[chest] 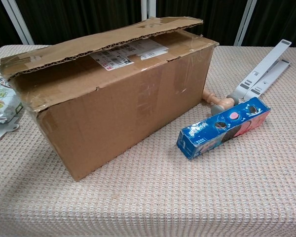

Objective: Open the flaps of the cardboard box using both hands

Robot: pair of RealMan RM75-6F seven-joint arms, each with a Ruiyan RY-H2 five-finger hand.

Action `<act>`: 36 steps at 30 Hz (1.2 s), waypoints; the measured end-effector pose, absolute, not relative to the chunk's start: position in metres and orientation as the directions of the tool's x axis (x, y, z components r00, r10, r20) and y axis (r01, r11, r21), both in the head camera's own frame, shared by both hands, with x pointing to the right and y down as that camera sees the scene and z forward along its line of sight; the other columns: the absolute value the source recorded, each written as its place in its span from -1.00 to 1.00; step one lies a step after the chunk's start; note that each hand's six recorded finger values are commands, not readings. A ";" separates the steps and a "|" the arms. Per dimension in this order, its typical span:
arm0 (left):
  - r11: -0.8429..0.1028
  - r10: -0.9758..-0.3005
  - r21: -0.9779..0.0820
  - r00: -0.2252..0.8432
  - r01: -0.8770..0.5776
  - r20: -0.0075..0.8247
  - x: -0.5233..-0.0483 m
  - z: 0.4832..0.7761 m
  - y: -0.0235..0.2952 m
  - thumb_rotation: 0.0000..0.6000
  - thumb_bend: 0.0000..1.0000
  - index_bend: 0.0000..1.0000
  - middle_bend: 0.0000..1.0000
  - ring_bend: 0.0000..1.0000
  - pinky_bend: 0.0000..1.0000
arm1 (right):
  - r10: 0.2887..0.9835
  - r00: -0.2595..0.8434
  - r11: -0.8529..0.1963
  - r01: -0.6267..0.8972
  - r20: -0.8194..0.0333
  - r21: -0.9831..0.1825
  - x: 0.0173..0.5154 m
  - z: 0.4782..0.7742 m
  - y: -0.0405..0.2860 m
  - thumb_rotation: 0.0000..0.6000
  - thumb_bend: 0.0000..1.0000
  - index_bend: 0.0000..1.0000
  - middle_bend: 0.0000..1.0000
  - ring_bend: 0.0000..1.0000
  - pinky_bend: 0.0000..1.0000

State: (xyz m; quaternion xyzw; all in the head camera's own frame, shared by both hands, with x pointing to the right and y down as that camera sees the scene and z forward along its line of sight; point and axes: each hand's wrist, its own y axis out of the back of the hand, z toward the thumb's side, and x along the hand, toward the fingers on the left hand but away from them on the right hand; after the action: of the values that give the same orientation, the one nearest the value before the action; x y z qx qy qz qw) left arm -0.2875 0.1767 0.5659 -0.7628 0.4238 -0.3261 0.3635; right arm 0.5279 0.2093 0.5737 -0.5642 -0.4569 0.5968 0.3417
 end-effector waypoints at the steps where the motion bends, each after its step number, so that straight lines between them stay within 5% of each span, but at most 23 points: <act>1: -0.377 -0.884 -0.827 0.428 -0.416 0.188 -0.287 0.566 0.176 1.00 -1.00 -1.00 -0.89 -0.85 -0.64 | 0.923 -0.132 -0.349 0.108 -0.361 -0.931 0.528 0.574 0.209 1.00 -0.65 -1.00 -1.00 -1.00 -1.00; 23: -0.373 -0.883 -0.803 0.444 -0.466 0.152 -0.268 0.569 0.171 1.00 -1.00 -1.00 -0.89 -0.85 -0.64 | 0.915 -0.138 -0.366 0.109 -0.379 -0.924 0.532 0.578 0.209 1.00 -0.65 -1.00 -1.00 -1.00 -1.00; 36: -0.211 -0.935 -0.836 0.353 -0.507 0.022 -0.261 0.558 0.149 1.00 -0.96 -1.00 -0.89 -0.85 -0.65 | 0.914 -0.142 -0.367 0.114 -0.381 -0.923 0.534 0.580 0.210 1.00 -0.65 -1.00 -1.00 -1.00 -1.00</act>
State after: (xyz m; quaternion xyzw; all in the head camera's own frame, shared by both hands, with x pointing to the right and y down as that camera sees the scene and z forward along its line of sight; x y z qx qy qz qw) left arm -0.2611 0.1486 0.5577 -0.7267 0.4963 -0.2780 0.3852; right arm 0.5342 0.2097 0.5799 -0.5653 -0.4545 0.6035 0.3311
